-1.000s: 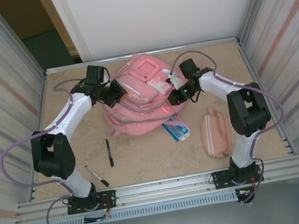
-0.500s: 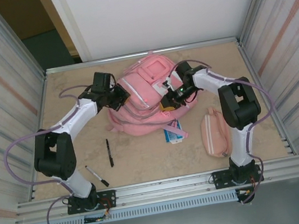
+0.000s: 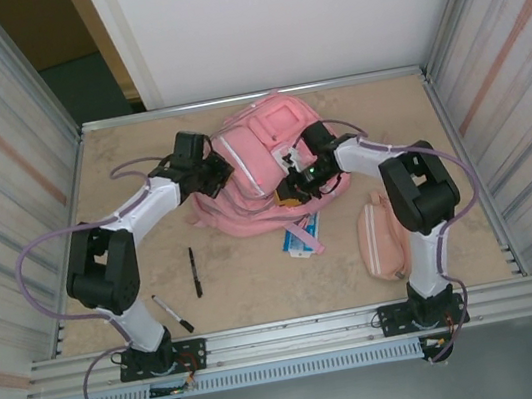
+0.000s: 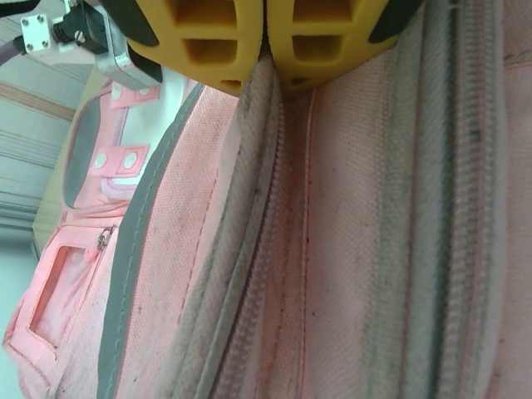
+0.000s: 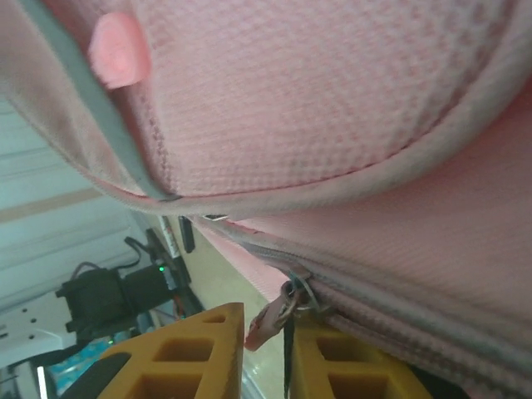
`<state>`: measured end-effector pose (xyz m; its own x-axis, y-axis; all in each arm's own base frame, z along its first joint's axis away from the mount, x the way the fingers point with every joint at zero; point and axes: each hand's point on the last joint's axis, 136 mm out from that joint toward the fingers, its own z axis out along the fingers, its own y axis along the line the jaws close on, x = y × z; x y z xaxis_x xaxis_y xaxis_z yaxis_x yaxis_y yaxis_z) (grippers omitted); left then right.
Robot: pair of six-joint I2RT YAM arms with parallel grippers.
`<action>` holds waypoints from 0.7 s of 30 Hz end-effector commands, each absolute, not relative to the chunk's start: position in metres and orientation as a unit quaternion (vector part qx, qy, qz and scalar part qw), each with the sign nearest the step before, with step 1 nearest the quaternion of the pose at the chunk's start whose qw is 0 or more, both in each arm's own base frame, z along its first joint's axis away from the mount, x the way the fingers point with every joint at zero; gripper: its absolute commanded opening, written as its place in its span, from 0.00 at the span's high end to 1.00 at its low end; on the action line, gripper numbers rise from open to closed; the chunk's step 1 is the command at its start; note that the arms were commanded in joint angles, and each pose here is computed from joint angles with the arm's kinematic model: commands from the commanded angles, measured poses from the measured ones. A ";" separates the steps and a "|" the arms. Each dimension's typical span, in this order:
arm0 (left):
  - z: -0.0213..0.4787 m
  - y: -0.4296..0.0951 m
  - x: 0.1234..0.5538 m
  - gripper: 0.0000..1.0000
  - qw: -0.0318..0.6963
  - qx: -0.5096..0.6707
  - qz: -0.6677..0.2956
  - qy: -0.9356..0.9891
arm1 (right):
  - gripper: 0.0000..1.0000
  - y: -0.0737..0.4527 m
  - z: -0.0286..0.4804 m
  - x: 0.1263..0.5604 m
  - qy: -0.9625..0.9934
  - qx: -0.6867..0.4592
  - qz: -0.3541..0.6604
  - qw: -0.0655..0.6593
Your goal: Pack books, pencil case, and school supplies into a backpack
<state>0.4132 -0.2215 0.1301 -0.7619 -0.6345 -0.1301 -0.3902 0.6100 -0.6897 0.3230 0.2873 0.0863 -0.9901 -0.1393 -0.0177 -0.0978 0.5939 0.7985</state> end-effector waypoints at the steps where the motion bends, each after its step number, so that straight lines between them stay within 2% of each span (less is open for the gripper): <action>1: 0.147 -0.246 0.414 1.00 0.187 -0.271 -0.370 0.869 | 0.84 0.302 0.123 0.322 -0.877 0.109 -0.468 -0.019; 8: 0.137 -0.249 0.418 1.00 0.183 -0.287 -0.373 0.863 | 0.87 0.325 0.116 0.315 -0.892 0.135 -0.431 -0.021; 15: 0.133 -0.244 0.423 1.00 0.192 -0.279 -0.375 0.863 | 0.84 0.339 0.109 0.317 -0.903 0.147 -0.402 -0.038; 16: 0.136 -0.238 0.424 0.95 0.201 -0.271 -0.373 0.864 | 0.83 0.337 0.110 0.315 -0.904 0.146 -0.401 -0.039; 18: 0.144 -0.227 0.424 0.72 0.207 -0.251 -0.372 0.869 | 0.80 0.333 0.110 0.310 -0.905 0.146 -0.397 -0.046; 19: 0.152 -0.225 0.423 0.65 0.208 -0.229 -0.379 0.872 | 0.76 0.331 0.111 0.308 -0.906 0.143 -0.396 -0.049; 21: 0.164 -0.222 0.414 0.58 0.206 -0.180 -0.380 0.884 | 0.72 0.327 0.114 0.305 -0.906 0.138 -0.395 -0.053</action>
<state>0.4241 -0.2145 0.1296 -0.7789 -0.6070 -0.1579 -0.3348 0.6153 -0.7136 0.3095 0.3159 0.0849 -0.9702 -0.2021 -0.1336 -0.2390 0.7073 0.6653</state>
